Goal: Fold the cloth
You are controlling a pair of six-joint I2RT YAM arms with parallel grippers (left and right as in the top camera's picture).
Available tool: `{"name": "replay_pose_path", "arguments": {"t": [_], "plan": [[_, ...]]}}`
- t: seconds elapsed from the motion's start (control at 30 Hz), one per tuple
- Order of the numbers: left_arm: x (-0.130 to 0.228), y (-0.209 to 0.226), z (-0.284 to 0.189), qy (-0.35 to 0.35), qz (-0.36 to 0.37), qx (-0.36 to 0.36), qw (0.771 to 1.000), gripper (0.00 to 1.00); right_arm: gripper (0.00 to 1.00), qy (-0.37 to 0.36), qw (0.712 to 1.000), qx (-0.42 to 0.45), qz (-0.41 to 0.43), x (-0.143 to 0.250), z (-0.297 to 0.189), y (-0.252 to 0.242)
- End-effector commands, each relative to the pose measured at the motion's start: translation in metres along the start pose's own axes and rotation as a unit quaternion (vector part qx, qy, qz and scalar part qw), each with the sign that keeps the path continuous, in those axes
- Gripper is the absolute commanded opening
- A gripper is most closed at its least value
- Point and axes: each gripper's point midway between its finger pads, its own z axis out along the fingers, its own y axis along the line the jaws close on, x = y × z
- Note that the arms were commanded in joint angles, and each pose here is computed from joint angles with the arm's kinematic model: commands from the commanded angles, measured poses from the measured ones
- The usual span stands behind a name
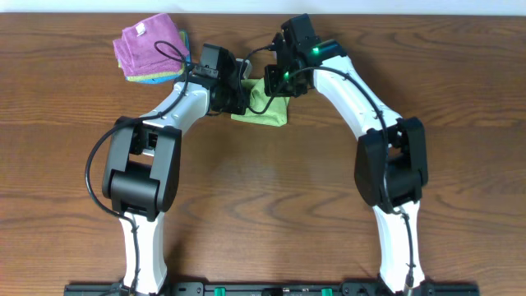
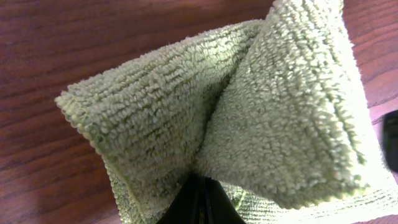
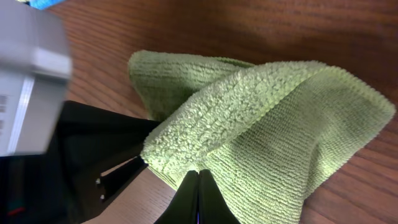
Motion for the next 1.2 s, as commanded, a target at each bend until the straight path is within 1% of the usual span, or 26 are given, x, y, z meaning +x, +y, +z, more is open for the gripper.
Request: {"name": "replay_pose_path", "arguments": {"t": [0.0,0.03,0.07,0.13,0.43,0.73,0.83,1.17], "plan": [[-0.007,-0.003,0.001,-0.006,0.012,0.005,1.000,0.06,0.02,0.012,1.000,-0.006,0.001,0.005,0.012,0.005],[-0.007,-0.003,0.001,-0.007,0.012,0.005,1.000,0.06,0.04,0.009,1.000,-0.007,0.000,0.003,0.012,0.005],[-0.007,-0.003,0.001,-0.007,0.012,0.005,1.000,0.06,0.10,0.008,1.000,-0.008,-0.001,0.003,0.012,0.006],[-0.007,-0.003,0.001,-0.007,0.012,0.005,1.000,0.06,0.11,0.008,1.000,-0.008,0.000,0.003,0.013,0.006],[-0.007,-0.003,0.001,-0.006,0.012,0.005,1.000,0.06,0.03,0.017,1.000,-0.005,0.006,0.007,0.024,0.001],[-0.007,-0.007,0.001,-0.006,0.006,0.017,1.000,0.06,0.03,0.002,1.000,-0.011,0.006,0.000,0.044,-0.002],[-0.007,-0.007,0.001,-0.006,0.004,0.018,1.000,0.06,0.02,-0.009,1.000,-0.014,0.004,-0.006,0.045,-0.001],[-0.006,-0.007,0.001,-0.005,0.004,0.018,1.000,0.06,0.03,-0.047,0.999,0.004,-0.007,-0.023,0.045,-0.006]]}}
